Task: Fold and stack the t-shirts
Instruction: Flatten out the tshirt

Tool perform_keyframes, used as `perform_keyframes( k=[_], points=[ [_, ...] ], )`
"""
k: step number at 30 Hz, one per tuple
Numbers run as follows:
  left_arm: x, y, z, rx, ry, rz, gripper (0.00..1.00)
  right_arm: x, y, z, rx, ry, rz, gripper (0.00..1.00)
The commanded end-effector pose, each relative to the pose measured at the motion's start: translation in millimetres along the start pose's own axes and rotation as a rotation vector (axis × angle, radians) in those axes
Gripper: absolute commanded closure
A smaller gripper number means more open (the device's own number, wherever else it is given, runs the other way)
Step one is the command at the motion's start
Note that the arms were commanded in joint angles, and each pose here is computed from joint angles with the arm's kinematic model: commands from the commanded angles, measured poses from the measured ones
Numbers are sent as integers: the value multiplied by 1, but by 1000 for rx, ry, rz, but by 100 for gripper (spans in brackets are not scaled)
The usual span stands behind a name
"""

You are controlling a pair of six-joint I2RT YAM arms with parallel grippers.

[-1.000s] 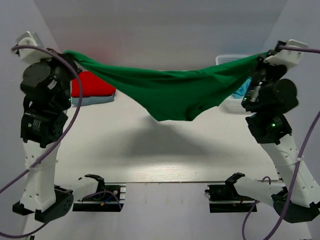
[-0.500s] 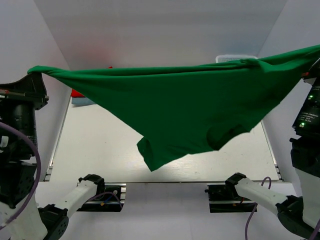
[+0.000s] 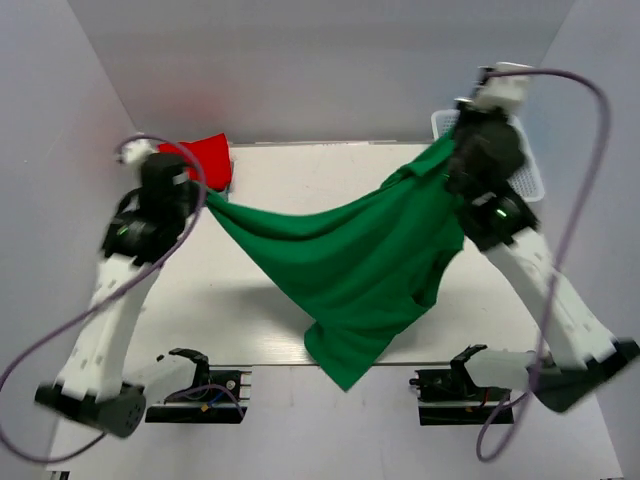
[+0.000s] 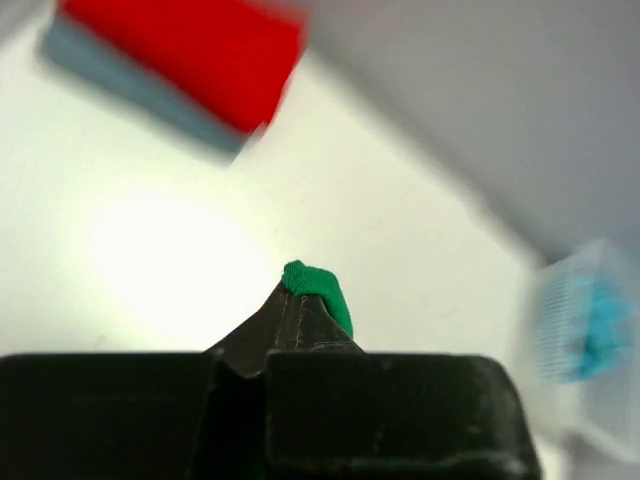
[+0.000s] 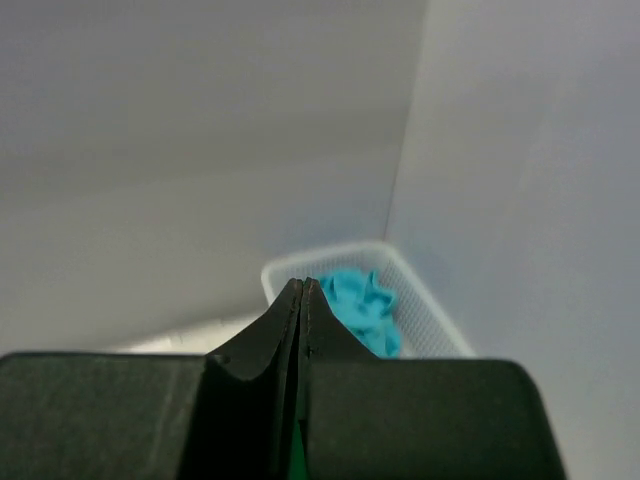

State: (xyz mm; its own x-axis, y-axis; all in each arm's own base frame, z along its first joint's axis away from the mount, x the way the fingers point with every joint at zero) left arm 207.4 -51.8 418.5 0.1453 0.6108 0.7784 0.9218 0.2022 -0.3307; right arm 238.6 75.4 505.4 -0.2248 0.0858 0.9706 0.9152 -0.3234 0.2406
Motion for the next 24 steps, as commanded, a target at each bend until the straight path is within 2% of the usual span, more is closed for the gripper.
perform_keyframes(
  k=[1, 2, 3, 5, 6, 7, 8, 9, 10, 11, 12, 13, 14, 15, 17, 18, 20, 21, 23, 24],
  points=[
    [-64, 50, 22, 174, 64, 225, 100, -68, 26, 40, -2, -36, 161, 100],
    [-86, 76, 25, 233, 85, 302, 100, -81, 34, 43, 4, -68, 199, 100],
    [-98, 91, 31, 289, 92, 336, 100, -116, 52, 63, 19, -102, 269, 100],
    [-116, 117, 42, 385, 99, 389, 100, -144, 71, 78, 65, -157, 341, 100],
    [-130, 140, 47, 447, 110, 417, 96, -163, 87, 91, 89, -190, 374, 100],
    [-132, 153, 49, 468, 108, 421, 87, -172, 91, 94, 79, -221, 406, 100],
    [-137, 174, 51, 497, 102, 440, 54, -195, 114, 114, 75, -256, 455, 100],
    [-128, 176, 47, 487, 85, 419, 32, -205, 119, 118, 81, -290, 494, 100],
    [-137, 195, 51, 518, 92, 437, 13, -231, 128, 128, 85, -325, 542, 100],
    [-129, 205, 42, 494, 67, 433, 0, -206, 142, 130, 83, -297, 520, 100],
    [-122, 216, 44, 495, 50, 431, 0, -247, 150, 146, 118, -342, 590, 100],
    [-122, 221, 45, 512, 62, 455, 0, -246, 154, 149, 118, -339, 595, 100],
    [-118, 234, 42, 518, 56, 452, 0, -230, 161, 154, 133, -306, 564, 91],
    [-115, 239, 44, 533, 50, 451, 0, -229, 161, 155, 141, -314, 575, 62],
    [-111, 243, 47, 540, 79, 463, 0, -240, 157, 160, 219, -309, 598, 33],
    [-111, 243, 48, 536, 96, 468, 0, -229, 152, 158, 240, -284, 590, 10],
    [-121, 244, 53, 487, 154, 528, 0, -214, 139, 153, 308, -207, 605, 10],
    [-120, 244, 51, 451, 157, 518, 0, -228, 128, 150, 334, -222, 662, 10],
    [-132, 241, 51, 364, 207, 577, 0, -202, 106, 146, 437, -119, 682, 10],
    [-135, 244, 47, 325, 214, 572, 0, -211, 93, 148, 494, -86, 739, 10]
  ],
)
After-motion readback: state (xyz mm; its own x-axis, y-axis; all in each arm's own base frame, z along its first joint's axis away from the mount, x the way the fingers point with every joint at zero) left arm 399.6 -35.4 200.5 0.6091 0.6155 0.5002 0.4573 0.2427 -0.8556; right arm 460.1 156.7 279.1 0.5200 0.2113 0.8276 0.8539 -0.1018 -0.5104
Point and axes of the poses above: each gripper's point midway between its finger pads, its own y axis out along the fingers, its own z axis along the line the jaws close on, x = y × z, the point moved 10 cm from there along -y, back along the fingers, and after that the axes turned 1 degree about -y, right-handed, at the moved point
